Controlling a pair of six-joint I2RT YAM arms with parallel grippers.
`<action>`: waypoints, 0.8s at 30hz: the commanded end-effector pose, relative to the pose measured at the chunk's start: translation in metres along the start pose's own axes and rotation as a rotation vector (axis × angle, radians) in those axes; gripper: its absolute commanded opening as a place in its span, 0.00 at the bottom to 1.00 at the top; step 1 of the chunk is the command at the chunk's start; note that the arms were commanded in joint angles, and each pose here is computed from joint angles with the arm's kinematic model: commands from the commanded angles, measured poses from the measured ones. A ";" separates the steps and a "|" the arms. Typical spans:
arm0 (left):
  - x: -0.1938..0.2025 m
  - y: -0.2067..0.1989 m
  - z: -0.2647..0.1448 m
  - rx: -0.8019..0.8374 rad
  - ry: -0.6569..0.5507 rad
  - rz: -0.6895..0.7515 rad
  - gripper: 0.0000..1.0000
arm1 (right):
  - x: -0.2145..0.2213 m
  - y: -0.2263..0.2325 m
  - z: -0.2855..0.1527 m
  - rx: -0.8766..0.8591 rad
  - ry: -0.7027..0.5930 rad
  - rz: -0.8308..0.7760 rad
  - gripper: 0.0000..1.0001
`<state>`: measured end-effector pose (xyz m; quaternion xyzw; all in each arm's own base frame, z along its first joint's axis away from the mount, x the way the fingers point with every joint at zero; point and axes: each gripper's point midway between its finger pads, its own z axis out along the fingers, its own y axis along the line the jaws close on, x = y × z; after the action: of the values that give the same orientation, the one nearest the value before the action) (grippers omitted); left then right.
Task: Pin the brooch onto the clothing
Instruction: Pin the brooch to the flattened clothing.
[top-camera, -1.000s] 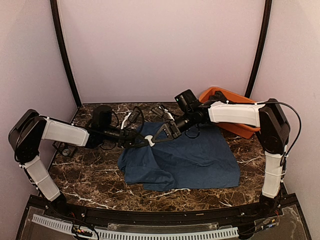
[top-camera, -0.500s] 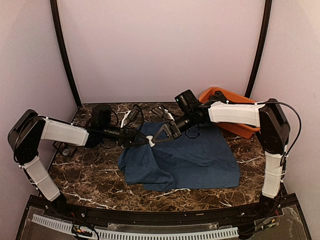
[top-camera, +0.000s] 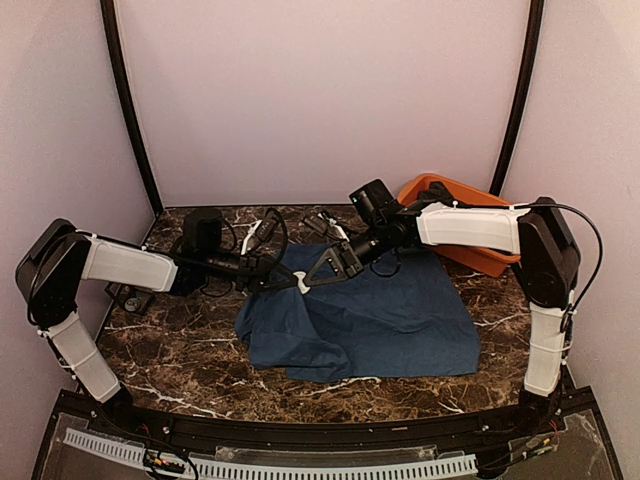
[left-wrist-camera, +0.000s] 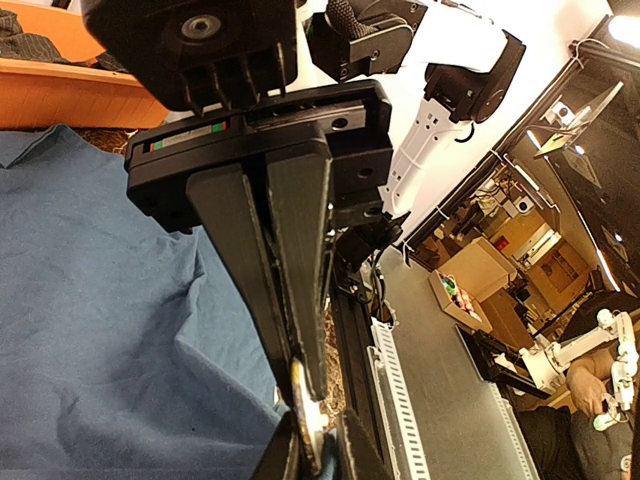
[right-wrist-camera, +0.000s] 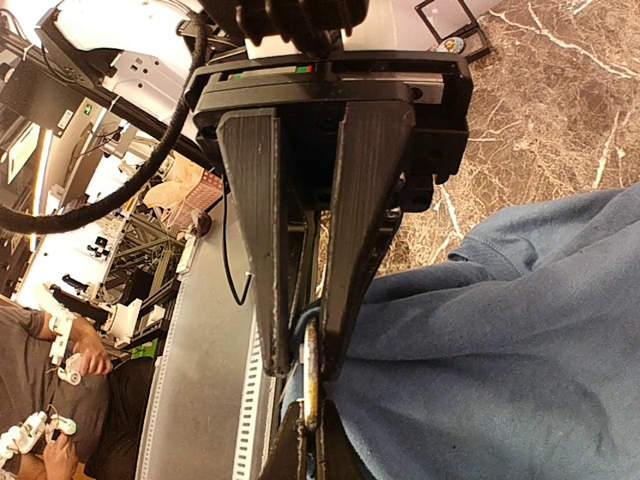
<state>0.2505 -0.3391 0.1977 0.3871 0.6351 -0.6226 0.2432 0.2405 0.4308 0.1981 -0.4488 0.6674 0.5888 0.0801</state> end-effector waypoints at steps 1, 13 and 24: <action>-0.001 -0.005 0.000 0.011 0.002 0.023 0.12 | -0.007 0.013 -0.005 -0.012 -0.013 -0.042 0.00; 0.001 0.000 0.005 -0.013 0.008 0.021 0.12 | -0.008 0.014 -0.005 -0.012 -0.014 -0.044 0.00; 0.003 0.003 0.006 -0.048 0.018 0.034 0.11 | -0.008 0.016 -0.005 -0.020 -0.016 -0.047 0.00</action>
<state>0.2511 -0.3426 0.1900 0.3911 0.6439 -0.6076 0.2514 0.2396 0.4291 0.1944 -0.4432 0.6760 0.5843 0.0719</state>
